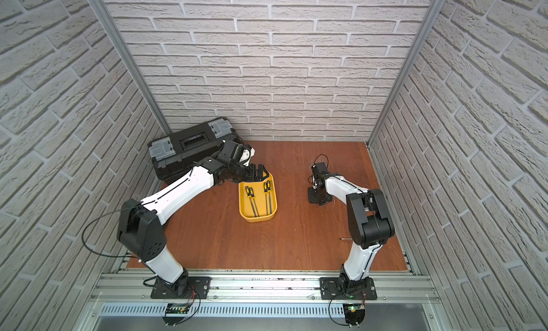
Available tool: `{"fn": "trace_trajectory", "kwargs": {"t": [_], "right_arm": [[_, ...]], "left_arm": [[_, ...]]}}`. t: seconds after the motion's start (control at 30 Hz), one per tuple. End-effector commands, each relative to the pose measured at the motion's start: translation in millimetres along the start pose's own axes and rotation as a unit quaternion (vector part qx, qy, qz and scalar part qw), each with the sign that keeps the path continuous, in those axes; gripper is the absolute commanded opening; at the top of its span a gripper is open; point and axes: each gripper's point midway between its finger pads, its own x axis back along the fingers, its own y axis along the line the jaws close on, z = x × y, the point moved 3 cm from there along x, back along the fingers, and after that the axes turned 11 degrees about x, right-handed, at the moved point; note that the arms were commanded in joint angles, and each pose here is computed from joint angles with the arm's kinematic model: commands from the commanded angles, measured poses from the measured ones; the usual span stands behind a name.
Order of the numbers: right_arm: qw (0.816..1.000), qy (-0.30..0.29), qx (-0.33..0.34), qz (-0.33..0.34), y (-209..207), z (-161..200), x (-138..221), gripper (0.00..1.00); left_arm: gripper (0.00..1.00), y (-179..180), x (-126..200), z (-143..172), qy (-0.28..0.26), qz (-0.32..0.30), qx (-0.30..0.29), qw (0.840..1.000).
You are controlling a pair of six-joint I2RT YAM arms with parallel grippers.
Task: Take the file tool out of the storage box
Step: Place the file tool at the center of the board.
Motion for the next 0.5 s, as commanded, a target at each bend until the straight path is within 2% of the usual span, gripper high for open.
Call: {"fn": "trace_trajectory", "kwargs": {"t": [0.0, 0.33, 0.47], "right_arm": [[1.000, 0.002, -0.003, 0.007, -4.2, 2.4, -3.9, 0.03], [1.000, 0.011, -0.005, 0.010, -4.8, 6.2, -6.1, 0.04], [1.000, 0.012, -0.006, 0.008, -4.1, 6.9, -6.2, 0.10]], "left_arm": [[0.98, -4.8, -4.8, 0.1, 0.001, 0.008, -0.011, 1.000], [0.98, -5.2, -4.9, 1.2, 0.001, 0.007, -0.011, 1.000], [0.99, -4.1, -5.8, 1.4, 0.002, 0.006, -0.006, 1.000]]}}
